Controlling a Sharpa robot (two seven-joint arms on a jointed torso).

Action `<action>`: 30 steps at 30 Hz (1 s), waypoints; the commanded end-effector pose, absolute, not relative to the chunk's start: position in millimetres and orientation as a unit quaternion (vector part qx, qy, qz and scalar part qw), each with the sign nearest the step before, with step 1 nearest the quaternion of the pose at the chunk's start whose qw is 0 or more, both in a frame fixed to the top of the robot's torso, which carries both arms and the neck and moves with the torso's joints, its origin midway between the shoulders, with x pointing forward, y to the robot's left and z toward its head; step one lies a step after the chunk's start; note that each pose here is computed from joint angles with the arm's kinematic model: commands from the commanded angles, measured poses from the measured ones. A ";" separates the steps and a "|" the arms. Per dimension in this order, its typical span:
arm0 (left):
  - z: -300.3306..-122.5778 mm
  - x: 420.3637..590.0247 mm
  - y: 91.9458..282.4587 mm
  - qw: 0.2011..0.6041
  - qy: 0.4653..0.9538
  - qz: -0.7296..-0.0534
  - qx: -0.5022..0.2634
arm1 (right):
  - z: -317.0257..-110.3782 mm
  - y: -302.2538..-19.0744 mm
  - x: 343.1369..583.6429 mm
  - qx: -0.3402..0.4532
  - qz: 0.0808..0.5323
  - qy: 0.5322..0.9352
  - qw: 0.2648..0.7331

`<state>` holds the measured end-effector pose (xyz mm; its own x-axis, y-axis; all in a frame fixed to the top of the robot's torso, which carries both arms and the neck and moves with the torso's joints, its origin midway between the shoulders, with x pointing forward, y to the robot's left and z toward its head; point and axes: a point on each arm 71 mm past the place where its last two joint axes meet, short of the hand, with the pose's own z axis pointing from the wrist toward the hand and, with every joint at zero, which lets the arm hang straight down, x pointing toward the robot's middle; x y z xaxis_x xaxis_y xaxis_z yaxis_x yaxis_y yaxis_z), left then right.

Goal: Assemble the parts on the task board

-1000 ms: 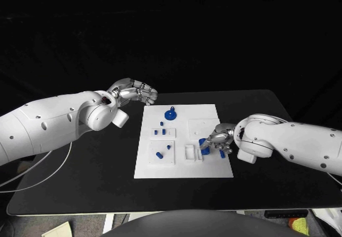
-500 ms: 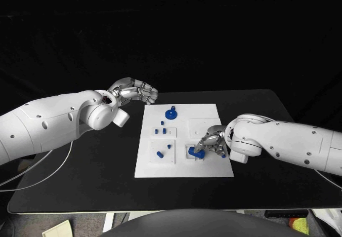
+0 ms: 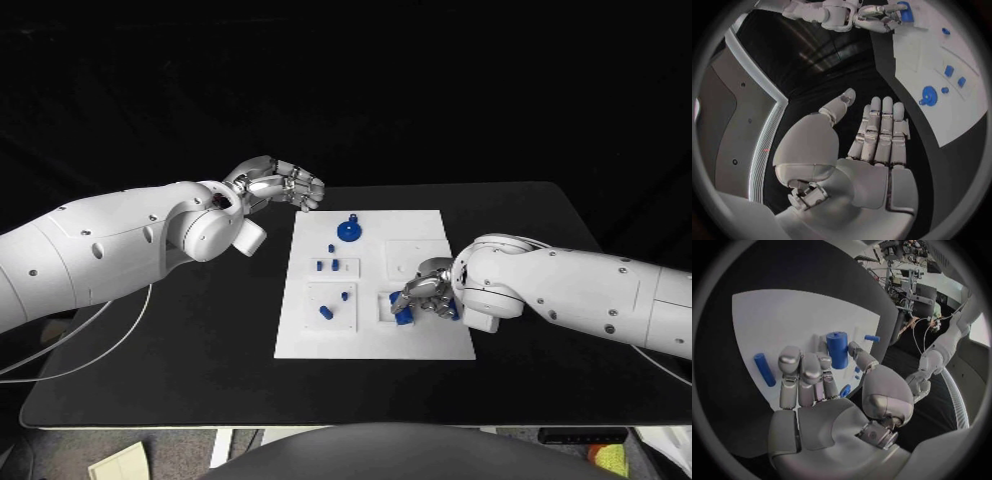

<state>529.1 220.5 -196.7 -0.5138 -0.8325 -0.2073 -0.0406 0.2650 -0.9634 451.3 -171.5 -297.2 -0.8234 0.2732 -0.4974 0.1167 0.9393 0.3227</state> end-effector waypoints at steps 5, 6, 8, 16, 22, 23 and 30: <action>-196.1 528.2 218.4 0.374 0.698 -0.526 -0.310 | -295.0 -163.7 448.1 0.096 0.155 0.940 0.289; -196.1 528.2 218.2 0.374 0.698 -0.526 -0.310 | -294.9 -162.7 447.5 0.094 0.156 0.940 0.288; -196.1 528.2 218.0 0.374 0.698 -0.526 -0.310 | -294.4 -161.8 446.4 0.093 0.159 0.940 0.288; -196.1 528.2 219.5 0.374 0.698 -0.525 -0.311 | -291.5 -164.3 441.0 0.087 0.160 0.938 0.294; -196.1 528.0 219.2 0.374 0.698 -0.525 -0.310 | -291.0 -165.9 442.8 0.088 0.157 0.938 0.297; -196.1 528.0 219.2 0.374 0.698 -0.525 -0.310 | -291.2 -165.9 443.0 0.087 0.156 0.938 0.296; -196.2 528.1 219.8 0.374 0.699 -0.525 -0.311 | -291.5 -163.7 444.0 0.079 0.152 0.939 0.297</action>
<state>528.7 221.6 -196.8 -0.5138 -0.8325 -0.2069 -0.0436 0.2663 -0.9629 443.3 -164.0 -291.9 -0.8136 0.2549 -0.5226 0.0739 0.9368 0.3420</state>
